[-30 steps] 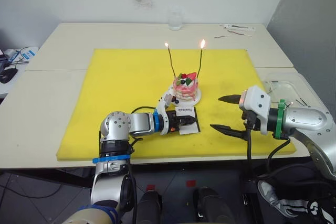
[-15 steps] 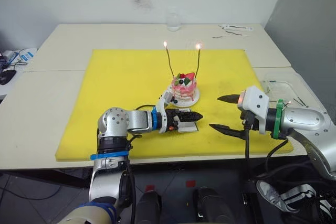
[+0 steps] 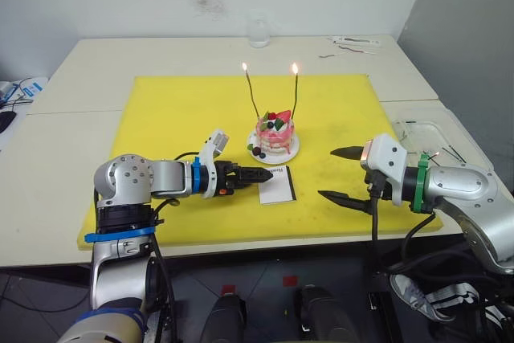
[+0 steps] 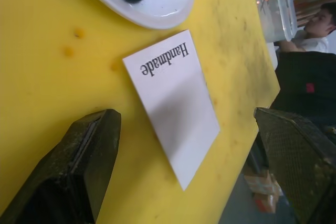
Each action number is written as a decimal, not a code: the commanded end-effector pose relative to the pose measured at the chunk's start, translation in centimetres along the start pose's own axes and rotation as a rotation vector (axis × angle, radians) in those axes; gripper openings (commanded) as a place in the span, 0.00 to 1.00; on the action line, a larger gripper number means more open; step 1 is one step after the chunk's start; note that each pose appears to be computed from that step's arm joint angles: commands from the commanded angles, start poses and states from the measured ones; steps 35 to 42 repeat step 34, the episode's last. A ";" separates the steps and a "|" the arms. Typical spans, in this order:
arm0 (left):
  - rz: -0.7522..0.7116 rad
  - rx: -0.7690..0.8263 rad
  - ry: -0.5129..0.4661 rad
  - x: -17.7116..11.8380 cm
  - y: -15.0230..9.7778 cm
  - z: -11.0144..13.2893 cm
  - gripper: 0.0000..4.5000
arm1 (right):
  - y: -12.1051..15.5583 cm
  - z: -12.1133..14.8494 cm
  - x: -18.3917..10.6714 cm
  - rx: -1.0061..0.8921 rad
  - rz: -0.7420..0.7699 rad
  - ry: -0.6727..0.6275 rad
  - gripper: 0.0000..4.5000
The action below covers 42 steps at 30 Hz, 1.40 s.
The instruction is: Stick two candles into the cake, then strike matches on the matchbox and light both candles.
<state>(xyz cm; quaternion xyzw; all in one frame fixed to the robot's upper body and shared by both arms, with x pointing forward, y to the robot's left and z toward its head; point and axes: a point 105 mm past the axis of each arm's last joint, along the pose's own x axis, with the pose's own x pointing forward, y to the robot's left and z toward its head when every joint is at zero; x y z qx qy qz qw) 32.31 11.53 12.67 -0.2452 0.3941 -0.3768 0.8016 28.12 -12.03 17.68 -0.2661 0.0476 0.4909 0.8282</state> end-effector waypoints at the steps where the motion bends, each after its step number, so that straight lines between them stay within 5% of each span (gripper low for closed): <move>1: 0.085 0.029 0.006 -1.2 1.2 -0.3 1.00 | -0.3 1.1 0.1 -0.048 -0.001 -0.035 1.00; 5: 0.165 0.147 0.000 -3.2 1.8 -0.3 1.00 | -0.4 0.8 0.2 -0.053 0.005 -0.030 1.00; 10: 0.243 0.655 -0.248 -7.1 0.9 4.5 1.00 | -0.7 -0.5 -0.9 -0.035 -0.008 0.001 1.00; 12: 0.306 0.731 -0.329 -8.6 1.5 5.9 1.00 | -1.0 -1.4 -1.6 0.013 -0.046 0.005 1.00; 23: 0.662 0.826 -0.696 -10.1 5.0 9.1 1.00 | 0.2 -3.8 -1.7 0.193 -0.285 -0.025 1.00; 32: 0.657 0.795 -0.753 -7.0 6.0 8.8 1.00 | 0.6 -6.6 -3.8 0.245 -0.516 0.049 1.00; 42: 0.666 0.758 -0.760 -6.9 6.5 8.8 1.00 | 0.7 -6.6 -3.9 0.250 -0.529 0.046 1.00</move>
